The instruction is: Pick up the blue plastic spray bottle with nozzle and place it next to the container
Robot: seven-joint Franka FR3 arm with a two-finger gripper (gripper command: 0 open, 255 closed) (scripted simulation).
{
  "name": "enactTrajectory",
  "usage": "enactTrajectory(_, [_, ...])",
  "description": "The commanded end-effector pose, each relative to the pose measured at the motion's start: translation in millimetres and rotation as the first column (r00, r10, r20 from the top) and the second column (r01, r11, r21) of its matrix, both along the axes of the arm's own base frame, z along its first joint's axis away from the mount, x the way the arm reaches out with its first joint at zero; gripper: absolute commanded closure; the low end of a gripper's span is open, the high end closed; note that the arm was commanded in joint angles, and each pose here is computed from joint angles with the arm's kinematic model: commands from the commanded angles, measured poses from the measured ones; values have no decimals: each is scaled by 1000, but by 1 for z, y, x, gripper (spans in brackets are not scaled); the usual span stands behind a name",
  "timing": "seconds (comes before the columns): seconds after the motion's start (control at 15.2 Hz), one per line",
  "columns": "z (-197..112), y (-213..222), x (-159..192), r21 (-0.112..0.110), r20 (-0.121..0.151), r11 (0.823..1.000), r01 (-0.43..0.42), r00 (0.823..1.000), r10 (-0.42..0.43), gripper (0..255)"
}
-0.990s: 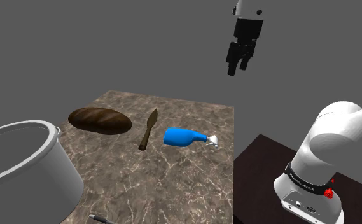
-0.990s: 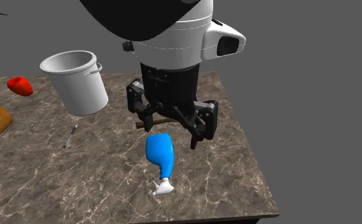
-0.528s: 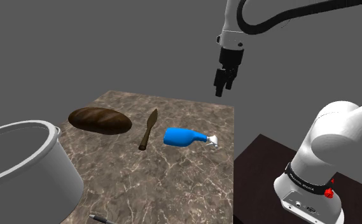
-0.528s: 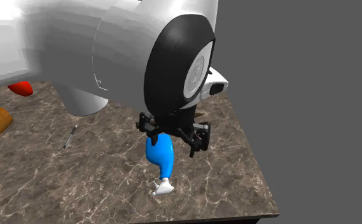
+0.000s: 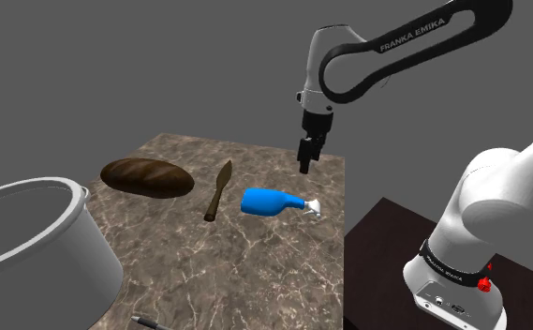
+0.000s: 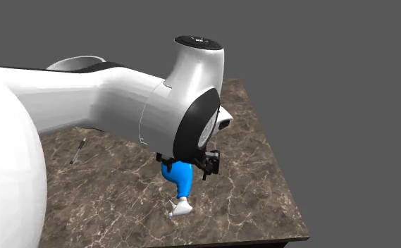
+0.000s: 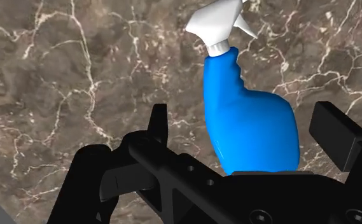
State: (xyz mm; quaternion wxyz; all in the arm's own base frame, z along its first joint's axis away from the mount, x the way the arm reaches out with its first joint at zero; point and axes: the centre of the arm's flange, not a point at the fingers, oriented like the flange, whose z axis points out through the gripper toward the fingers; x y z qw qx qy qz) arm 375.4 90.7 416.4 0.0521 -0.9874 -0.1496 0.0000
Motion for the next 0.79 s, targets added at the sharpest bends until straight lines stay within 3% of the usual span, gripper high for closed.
enactTrajectory(0.0, [-27,3,6,6,-1,1000,-30,1000,30,0])
enactTrajectory(0.33, [-88,23,23,23,-7,994,-103,995,103,0])
enactTrajectory(0.73, [-118,27,23,24,-8,994,-107,994,107,0])
